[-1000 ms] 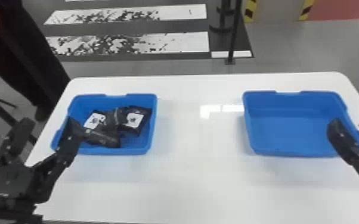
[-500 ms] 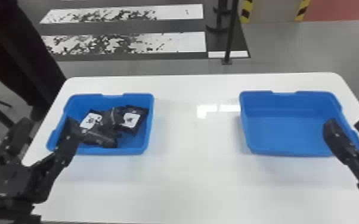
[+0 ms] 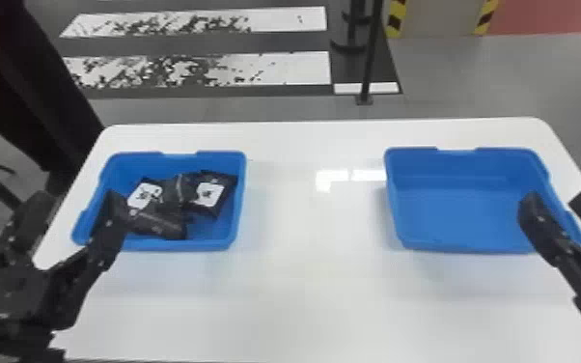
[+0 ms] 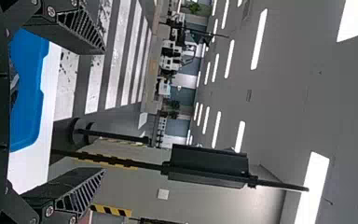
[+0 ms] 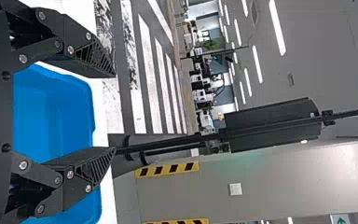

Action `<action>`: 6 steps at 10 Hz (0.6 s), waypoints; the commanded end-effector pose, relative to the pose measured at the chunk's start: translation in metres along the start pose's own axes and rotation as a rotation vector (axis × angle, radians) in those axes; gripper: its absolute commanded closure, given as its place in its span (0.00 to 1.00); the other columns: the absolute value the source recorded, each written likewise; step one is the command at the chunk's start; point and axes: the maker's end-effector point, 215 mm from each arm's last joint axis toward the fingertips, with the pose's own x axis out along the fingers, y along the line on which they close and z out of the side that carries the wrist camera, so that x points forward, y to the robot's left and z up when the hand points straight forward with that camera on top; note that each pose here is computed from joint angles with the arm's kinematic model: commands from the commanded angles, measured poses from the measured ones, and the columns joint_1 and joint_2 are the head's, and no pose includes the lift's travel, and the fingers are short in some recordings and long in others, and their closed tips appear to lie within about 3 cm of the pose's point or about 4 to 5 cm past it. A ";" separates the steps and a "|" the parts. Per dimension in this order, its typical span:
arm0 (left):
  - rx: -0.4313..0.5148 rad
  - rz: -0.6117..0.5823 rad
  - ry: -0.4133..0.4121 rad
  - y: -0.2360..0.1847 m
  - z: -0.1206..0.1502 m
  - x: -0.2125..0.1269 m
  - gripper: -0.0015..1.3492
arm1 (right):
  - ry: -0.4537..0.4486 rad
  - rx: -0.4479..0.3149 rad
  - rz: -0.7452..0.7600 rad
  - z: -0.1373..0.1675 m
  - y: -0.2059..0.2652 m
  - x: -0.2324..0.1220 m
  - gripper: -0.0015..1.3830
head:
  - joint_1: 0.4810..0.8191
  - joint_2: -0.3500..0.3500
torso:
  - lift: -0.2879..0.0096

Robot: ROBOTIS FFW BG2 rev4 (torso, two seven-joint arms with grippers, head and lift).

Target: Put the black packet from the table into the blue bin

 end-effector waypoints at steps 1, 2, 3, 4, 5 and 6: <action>-0.005 -0.001 0.004 -0.001 -0.002 0.000 0.11 | 0.000 0.001 -0.001 0.000 0.000 0.000 0.37 | 0.63 0.59 | 0.60; -0.007 0.000 0.006 -0.001 -0.002 0.000 0.11 | 0.000 0.003 0.000 0.000 0.000 0.000 0.37 | 0.63 0.59 | 0.60; -0.007 0.000 0.008 -0.001 -0.003 -0.001 0.11 | 0.002 0.003 -0.001 -0.001 0.000 -0.001 0.37 | 0.63 0.59 | 0.60; -0.010 0.000 0.013 0.000 -0.004 -0.001 0.11 | 0.003 0.001 -0.001 -0.001 0.000 -0.001 0.37 | 0.63 0.59 | 0.60; -0.017 0.001 0.013 0.000 -0.005 -0.001 0.11 | 0.003 0.001 -0.001 -0.001 0.000 -0.001 0.37 | 0.63 0.59 | 0.60; -0.019 0.002 0.018 0.000 -0.006 -0.001 0.11 | 0.003 0.001 -0.001 -0.001 0.000 -0.001 0.37 | 0.63 0.59 | 0.60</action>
